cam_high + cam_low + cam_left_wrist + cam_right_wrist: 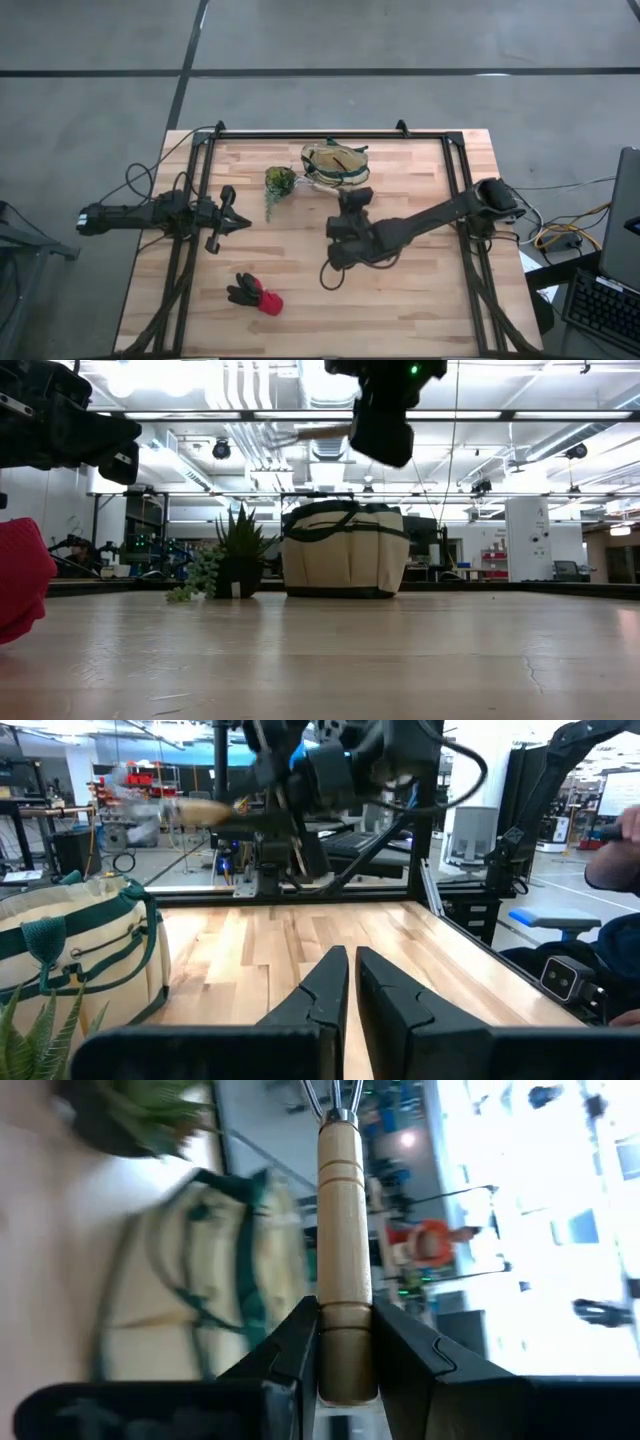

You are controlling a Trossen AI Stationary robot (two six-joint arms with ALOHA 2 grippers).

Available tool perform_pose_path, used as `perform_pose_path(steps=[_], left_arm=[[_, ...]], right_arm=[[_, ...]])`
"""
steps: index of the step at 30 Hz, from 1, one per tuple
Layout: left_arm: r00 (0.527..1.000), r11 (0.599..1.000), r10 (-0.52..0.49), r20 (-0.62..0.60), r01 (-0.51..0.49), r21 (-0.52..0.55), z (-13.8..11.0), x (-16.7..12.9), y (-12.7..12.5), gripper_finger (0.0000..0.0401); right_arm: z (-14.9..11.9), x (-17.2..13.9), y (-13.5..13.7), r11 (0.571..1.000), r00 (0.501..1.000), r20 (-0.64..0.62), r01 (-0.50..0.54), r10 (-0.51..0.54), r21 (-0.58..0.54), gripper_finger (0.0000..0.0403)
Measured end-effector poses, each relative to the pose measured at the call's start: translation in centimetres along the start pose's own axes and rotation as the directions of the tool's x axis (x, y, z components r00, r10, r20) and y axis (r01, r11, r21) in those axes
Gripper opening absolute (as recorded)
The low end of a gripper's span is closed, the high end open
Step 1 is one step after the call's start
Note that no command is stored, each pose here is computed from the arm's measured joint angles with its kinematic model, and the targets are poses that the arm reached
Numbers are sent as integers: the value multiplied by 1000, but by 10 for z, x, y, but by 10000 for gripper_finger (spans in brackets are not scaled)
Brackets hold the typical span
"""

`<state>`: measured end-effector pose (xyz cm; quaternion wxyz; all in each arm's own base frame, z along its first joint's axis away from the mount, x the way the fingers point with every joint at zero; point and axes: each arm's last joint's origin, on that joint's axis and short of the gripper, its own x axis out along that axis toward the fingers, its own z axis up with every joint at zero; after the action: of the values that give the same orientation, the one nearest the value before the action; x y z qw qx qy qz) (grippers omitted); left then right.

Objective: Pick & Place Garden tools in Gardening bag
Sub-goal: Put the brown hand rake into the gardening bag

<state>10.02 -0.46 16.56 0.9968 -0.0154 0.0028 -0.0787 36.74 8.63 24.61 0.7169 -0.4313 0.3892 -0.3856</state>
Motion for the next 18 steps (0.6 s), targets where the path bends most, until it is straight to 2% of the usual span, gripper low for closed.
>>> perform_pose_path(steps=[4,8,11,13,18], left_arm=[[1000,1000,0,0,0,0,0,0,0,28],[1000,1000,0,0,0,0,0,0,0,28],[1000,1000,0,0,0,0,0,0,0,28],[1000,1000,0,-1,0,0,0,0,0,28],[1000,1000,0,-1,0,0,0,0,0,28]], right_arm=[[-3,-1,-15,999,999,-6,47,-47,-24,70],[-6,5,-23,1000,999,-23,29,-29,5,76],[-8,9,-31,994,996,-10,-83,84,66,74],[-9,12,-40,974,982,13,-189,189,126,68],[-16,26,-66,876,920,66,-388,386,285,67]])
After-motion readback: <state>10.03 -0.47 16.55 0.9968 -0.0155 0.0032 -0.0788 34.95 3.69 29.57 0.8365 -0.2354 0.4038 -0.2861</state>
